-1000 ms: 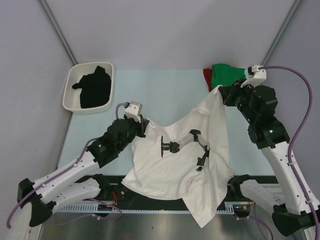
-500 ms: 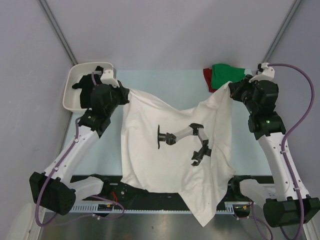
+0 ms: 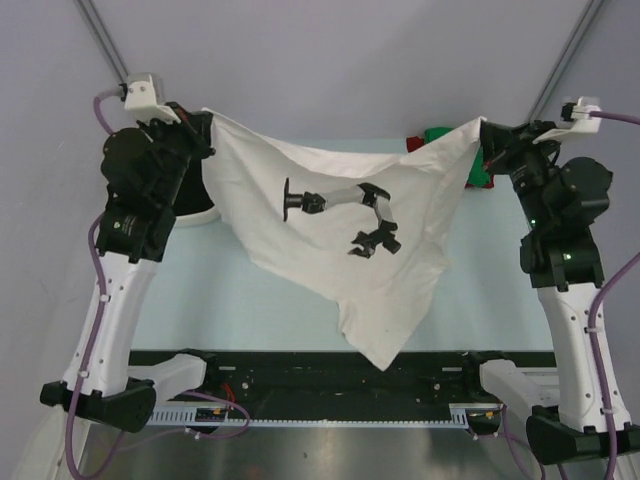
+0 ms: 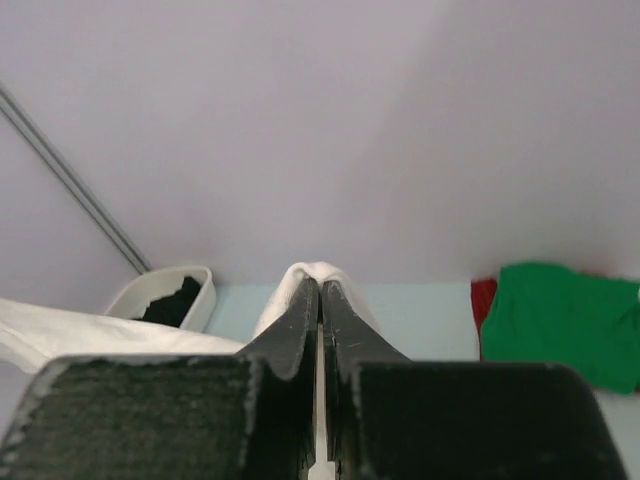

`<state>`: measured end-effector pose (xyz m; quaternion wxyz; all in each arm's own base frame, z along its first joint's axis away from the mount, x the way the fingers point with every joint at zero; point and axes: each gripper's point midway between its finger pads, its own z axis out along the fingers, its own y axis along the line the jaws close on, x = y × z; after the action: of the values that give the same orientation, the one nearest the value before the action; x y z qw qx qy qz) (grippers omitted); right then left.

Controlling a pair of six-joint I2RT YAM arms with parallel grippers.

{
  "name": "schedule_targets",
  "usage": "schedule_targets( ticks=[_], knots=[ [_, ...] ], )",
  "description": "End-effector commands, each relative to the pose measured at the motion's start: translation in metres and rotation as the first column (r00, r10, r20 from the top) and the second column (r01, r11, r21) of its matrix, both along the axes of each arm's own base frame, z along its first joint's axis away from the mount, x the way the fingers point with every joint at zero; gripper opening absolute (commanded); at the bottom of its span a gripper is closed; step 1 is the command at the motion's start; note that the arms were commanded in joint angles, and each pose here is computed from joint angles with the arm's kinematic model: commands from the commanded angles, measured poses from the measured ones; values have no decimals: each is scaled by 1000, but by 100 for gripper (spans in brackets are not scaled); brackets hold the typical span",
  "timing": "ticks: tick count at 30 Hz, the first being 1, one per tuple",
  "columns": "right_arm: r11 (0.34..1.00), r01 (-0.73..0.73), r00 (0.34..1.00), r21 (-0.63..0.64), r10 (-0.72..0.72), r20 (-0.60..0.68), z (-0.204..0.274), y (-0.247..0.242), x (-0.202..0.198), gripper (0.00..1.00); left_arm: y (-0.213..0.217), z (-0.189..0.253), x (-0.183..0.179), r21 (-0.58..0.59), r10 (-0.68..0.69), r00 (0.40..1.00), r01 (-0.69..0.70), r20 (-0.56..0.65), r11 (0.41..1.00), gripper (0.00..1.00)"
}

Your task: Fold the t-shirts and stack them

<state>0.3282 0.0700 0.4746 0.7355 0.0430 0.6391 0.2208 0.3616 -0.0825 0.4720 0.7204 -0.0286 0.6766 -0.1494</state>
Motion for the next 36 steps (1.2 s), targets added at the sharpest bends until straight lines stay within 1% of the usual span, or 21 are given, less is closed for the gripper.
schedule_targets(
  ticks=[1, 4, 5, 6, 8, 10, 14, 17, 19, 21, 24, 26, 28, 29, 30, 31, 32, 33, 34, 35, 36],
  knots=[
    [997, 28, 953, -66, -6, 304, 105, -8, -67, 0, 11, 79, -55, 18, -16, 982, 13, 190, 1000, 0],
    [996, 50, 922, -71, -19, 387, 137, -14, -107, 0, 18, 93, -81, 6, -10, 968, 9, 250, 1000, 0],
    [996, 49, 913, -71, -16, 408, 144, -14, -117, 0, 24, 100, -100, -4, 0, 959, 1, 284, 1000, 0],
    [997, 46, 892, -66, -11, 451, 158, -15, -139, 0, 25, 103, -108, -7, -2, 954, 4, 301, 1000, 0],
    [997, 32, 877, -72, 7, 481, 168, -14, -156, 0, 29, 117, -133, -15, -6, 934, 13, 357, 1000, 0],
    [997, 28, 850, -74, 15, 526, 185, -14, -178, 0, 31, 125, -147, -15, -10, 924, 17, 382, 1000, 0],
    [996, -19, 818, -91, 68, 572, 204, -7, -206, 0, 35, 146, -174, -14, -20, 897, 29, 442, 999, 0],
    [995, -21, 797, -95, 74, 599, 215, -7, -219, 0, 37, 156, -189, -21, -21, 877, 35, 480, 999, 0],
    [995, -23, 798, -94, 75, 597, 219, -6, -218, 0, 38, 160, -194, -24, -19, 871, 36, 492, 999, 0],
    [995, -36, 795, -96, 86, 601, 225, -4, -215, 0, 33, 166, -199, -15, -54, 863, 71, 502, 997, 0],
    [995, -31, 793, -98, 84, 603, 230, -4, -206, 0, 30, 170, -194, -15, -63, 860, 82, 506, 997, 0],
    [995, -27, 802, -94, 78, 593, 229, -4, -196, 0, 21, 161, -176, -10, -88, 878, 105, 470, 994, 0],
    [995, -15, 827, -95, 66, 558, 220, -4, -172, 0, 15, 151, -159, -11, -104, 889, 122, 446, 993, 0],
    [996, -2, 840, -88, 50, 541, 215, -6, -160, 0, 10, 130, -135, -16, -103, 915, 119, 391, 993, 0],
    [996, 0, 872, -93, 45, 488, 197, -5, -134, 0, 8, 122, -123, -20, -100, 921, 116, 375, 993, 0],
    [996, 5, 886, -92, 39, 462, 187, -5, -120, 0, 7, 111, -112, -23, -96, 931, 112, 353, 993, 0],
    [996, 22, 895, -87, 19, 445, 177, -7, -105, 0, 1, 80, -87, -22, -98, 955, 108, 281, 994, 0],
    [996, 30, 910, -88, 9, 414, 163, -8, -88, 0, 1, 72, -76, -29, -89, 957, 101, 274, 994, 0],
    [995, 45, 940, -88, -13, 340, 132, -10, -59, 0, -2, 43, -59, -27, -82, 973, 90, 215, 996, 0],
    [994, 55, 949, -95, -23, 315, 119, -10, -45, 0, -4, 26, -44, -31, -77, 982, 84, 175, 996, 0],
    [993, 71, 958, -95, -42, 283, 105, -13, -32, 0, -4, 17, -35, -35, -65, 984, 72, 168, 997, 0]
  ],
)
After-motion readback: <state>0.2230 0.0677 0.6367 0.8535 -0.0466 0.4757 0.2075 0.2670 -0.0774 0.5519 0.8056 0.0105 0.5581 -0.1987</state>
